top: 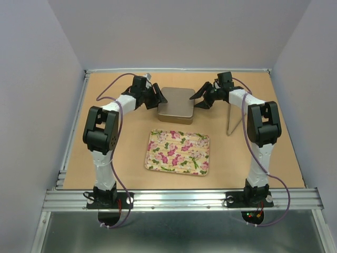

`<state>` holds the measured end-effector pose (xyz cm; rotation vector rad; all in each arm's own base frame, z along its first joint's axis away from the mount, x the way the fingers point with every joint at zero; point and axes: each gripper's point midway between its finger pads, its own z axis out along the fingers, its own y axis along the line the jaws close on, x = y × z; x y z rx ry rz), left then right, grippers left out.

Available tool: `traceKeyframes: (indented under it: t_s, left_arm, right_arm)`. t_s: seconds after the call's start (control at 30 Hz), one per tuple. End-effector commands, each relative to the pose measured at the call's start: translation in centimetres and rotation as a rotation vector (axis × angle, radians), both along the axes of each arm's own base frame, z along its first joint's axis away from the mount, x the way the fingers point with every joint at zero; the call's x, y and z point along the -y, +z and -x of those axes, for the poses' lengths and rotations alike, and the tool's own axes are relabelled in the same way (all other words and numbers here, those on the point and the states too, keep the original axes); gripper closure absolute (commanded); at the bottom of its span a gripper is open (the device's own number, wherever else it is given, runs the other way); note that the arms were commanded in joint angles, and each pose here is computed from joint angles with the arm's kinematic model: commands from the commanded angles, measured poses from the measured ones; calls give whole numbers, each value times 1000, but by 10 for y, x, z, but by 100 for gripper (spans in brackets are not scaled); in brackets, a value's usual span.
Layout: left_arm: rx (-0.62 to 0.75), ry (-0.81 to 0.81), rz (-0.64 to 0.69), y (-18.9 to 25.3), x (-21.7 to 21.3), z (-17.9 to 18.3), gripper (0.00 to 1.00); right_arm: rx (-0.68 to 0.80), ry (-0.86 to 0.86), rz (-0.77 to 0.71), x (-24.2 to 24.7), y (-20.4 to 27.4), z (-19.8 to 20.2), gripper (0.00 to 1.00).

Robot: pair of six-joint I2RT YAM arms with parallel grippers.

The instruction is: Pack the cookies

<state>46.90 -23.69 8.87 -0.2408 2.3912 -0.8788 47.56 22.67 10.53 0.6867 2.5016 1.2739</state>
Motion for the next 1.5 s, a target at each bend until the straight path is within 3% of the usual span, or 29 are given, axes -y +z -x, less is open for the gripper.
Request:
traceKeyframes:
  t_s: [0.0,0.7,0.93,1.1,1.47]
  left_arm:
    - [78,-41,53,36,20,-10,34]
    - [101,-123,-127,41,36,-15,31]
    - [100,-99,-153,41,29,-15,29]
    - [87,-82,-174,34,22,-12,26]
    - [127,-2,-154,61,-6,-25,22]
  right_arm:
    - [3,27,-30,-6,-5,5,41]
    - [-7,24,-28,-9,-10,6,42]
    - [-32,10,-1,-4,-21,17,50]
    - [-42,11,13,0,-26,25,49]
    - [-13,14,7,-1,-13,24,46]
